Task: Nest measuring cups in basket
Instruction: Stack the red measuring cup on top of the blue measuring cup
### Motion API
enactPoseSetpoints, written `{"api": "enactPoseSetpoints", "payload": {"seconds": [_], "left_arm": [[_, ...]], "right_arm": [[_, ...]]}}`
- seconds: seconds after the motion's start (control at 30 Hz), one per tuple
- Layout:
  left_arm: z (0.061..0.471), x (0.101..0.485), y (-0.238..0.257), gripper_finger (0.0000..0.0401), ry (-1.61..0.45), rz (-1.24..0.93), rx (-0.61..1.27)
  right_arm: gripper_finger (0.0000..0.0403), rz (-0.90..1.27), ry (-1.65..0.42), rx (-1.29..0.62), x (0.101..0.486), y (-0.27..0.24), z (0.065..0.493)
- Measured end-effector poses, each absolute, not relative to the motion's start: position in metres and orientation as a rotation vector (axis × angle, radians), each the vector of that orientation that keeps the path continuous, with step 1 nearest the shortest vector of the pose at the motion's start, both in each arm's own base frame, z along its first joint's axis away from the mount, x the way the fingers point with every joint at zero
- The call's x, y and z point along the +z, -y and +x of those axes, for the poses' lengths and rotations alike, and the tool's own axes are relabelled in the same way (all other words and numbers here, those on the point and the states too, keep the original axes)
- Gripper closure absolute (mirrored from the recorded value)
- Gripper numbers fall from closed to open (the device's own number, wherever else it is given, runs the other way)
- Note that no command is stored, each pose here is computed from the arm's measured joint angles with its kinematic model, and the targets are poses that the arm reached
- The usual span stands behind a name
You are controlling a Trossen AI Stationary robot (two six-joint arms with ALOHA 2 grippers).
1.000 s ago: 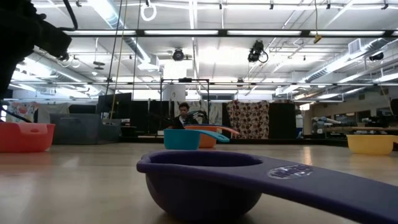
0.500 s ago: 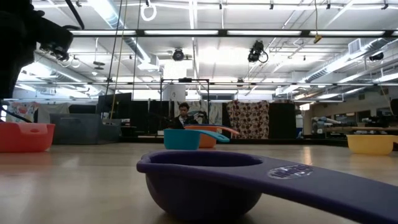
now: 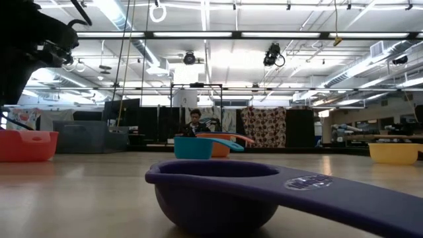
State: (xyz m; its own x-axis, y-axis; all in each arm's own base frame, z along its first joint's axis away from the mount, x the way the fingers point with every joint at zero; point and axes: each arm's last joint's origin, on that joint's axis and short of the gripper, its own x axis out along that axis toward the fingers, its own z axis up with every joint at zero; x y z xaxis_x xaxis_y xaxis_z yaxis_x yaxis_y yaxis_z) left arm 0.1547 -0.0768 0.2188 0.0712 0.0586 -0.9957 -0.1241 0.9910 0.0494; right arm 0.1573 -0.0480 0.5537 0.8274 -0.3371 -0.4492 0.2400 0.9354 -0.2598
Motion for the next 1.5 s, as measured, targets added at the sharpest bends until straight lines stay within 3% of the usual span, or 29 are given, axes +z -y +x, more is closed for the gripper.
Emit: {"api": "enactPoseSetpoints", "payload": {"seconds": [0.2,0.67,1.03,1.5], "left_arm": [[0.156,0.219,0.077,0.0276,-1.490,0.075,0.011],[0.160,0.218,0.080,0.0276,-1.441,-0.060,0.097],[0.145,0.183,0.075,0.0276,-1.517,-0.097,0.188],[0.146,0.182,0.075,0.0276,-1.501,0.032,0.068]], "right_arm": [[0.0306,-0.194,-0.530,-0.306,0.552,0.048,0.157],[0.0306,-0.194,-0.529,-0.306,0.552,0.048,0.157],[0.0306,-0.220,-0.533,-0.299,0.552,0.048,0.157],[0.0306,-0.220,-0.532,-0.299,0.552,0.048,0.157]]}}
